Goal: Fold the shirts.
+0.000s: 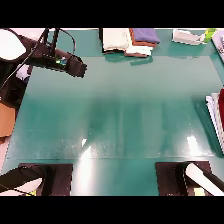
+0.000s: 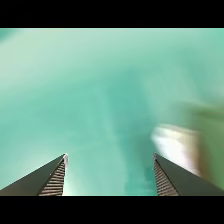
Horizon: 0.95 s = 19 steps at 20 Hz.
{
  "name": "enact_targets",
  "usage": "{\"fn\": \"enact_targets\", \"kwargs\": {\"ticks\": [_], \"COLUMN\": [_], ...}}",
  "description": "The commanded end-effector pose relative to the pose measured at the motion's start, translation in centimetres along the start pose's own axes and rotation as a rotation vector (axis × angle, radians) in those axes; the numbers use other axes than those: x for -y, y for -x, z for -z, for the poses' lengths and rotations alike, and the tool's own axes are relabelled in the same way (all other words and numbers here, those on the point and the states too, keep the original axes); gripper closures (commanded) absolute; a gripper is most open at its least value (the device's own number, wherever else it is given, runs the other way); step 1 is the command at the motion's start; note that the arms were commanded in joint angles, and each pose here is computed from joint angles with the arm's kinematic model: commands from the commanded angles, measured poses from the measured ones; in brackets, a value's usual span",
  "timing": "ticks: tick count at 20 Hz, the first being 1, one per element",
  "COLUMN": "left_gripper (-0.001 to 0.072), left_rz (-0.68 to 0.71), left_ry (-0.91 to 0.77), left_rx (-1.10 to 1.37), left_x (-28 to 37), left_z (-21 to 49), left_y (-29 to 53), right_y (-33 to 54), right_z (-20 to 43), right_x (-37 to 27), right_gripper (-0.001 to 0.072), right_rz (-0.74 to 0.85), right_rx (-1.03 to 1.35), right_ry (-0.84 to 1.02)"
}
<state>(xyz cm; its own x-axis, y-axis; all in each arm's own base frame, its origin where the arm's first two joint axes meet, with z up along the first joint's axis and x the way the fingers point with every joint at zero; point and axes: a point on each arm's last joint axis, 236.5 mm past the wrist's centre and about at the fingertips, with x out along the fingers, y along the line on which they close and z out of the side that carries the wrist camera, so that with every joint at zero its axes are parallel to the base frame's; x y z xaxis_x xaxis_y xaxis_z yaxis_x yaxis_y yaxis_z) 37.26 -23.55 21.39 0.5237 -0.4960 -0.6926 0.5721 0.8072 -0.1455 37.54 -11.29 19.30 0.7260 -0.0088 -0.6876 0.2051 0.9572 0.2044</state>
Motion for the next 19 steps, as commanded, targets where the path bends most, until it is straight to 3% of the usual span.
{"fn": "enact_targets", "kwargs": {"ticks": [1, 3, 5, 6, 8, 19], "left_gripper": [0.0679, 0.0678, 0.0679, 0.0679, 0.0679, 0.0679], "left_rz": [-0.016, -0.016, -0.016, -0.015, -0.015, -0.015], "left_ry": [-0.006, -0.006, -0.006, -0.005, -0.005, -0.005], "left_rx": [0.017, 0.016, 0.019, 0.019, 0.019, 0.019], "left_x": [-0.4, -0.4, -0.4, -0.4, -0.4, -0.4], "left_z": [-0.4, -0.4, -0.4, -0.4, -0.5, -0.5], "left_y": [0.0, 0.0, 0.0, 0.0, 0.0, 0.0], "right_y": [-2.7, -4.1, -5.1, -5.4, -5.6, -5.9], "right_z": [3.2, 6.7, 10.0, 11.5, 13.8, 15.1], "right_x": [-15.6, -21.9, -26.6, -28.4, -30.5, -31.4], "right_gripper": [0.0098, 0.0128, 0.0224, 0.0344, 0.069, 0.0688], "right_rz": [-0.304, -0.412, -0.488, -0.516, -0.551, -0.564], "right_rx": [-0.099, -0.174, -0.235, -0.258, -0.303, -0.331], "right_ry": [0.227, 0.335, 0.417, 0.452, 0.496, 0.514]}}
